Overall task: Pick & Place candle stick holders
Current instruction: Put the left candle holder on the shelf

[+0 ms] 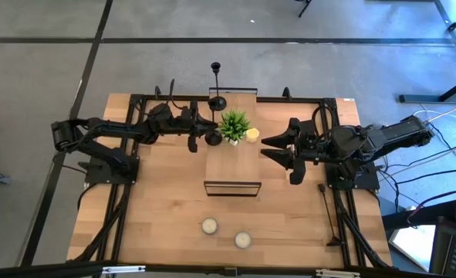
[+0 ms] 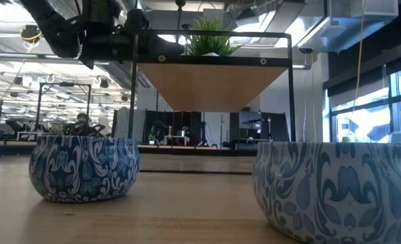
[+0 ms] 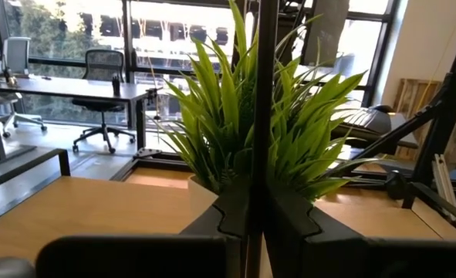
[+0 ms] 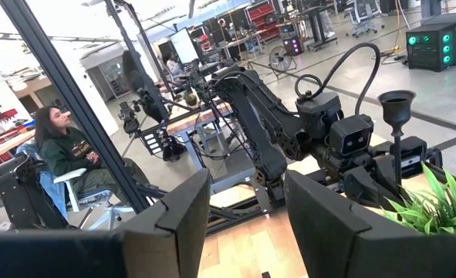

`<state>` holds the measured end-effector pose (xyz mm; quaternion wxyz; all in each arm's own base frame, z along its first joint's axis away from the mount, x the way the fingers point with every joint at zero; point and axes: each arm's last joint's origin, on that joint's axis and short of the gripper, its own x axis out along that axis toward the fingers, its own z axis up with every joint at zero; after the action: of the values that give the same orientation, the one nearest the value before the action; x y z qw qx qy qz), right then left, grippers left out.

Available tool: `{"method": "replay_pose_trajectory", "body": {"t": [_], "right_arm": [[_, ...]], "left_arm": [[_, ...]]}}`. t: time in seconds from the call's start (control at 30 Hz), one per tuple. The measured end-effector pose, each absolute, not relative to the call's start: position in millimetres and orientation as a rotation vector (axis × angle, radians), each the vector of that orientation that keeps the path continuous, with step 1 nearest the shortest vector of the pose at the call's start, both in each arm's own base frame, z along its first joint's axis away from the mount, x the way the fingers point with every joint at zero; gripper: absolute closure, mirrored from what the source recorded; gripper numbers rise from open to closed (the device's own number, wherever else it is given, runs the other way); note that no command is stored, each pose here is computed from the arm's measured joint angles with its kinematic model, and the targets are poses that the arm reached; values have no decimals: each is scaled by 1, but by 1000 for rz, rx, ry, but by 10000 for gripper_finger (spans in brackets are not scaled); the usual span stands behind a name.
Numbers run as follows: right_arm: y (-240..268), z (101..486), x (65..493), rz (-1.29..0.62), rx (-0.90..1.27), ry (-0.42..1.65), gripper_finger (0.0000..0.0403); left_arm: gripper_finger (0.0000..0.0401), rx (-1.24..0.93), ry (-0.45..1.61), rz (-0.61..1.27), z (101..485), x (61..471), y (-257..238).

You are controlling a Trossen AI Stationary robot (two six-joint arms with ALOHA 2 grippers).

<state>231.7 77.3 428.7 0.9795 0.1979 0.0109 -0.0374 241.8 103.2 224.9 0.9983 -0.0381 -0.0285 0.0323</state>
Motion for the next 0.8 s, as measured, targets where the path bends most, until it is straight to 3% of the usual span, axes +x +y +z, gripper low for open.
{"method": "replay_pose_trajectory", "body": {"t": [0.53, 0.8], "right_arm": [[76, 429, 232, -84, 395, 21, 231], [76, 429, 232, -83, 395, 21, 231]], "left_arm": [[377, -141, -57, 56, 225, 242, 102], [331, -233, -27, 49, 223, 241, 101]]}}
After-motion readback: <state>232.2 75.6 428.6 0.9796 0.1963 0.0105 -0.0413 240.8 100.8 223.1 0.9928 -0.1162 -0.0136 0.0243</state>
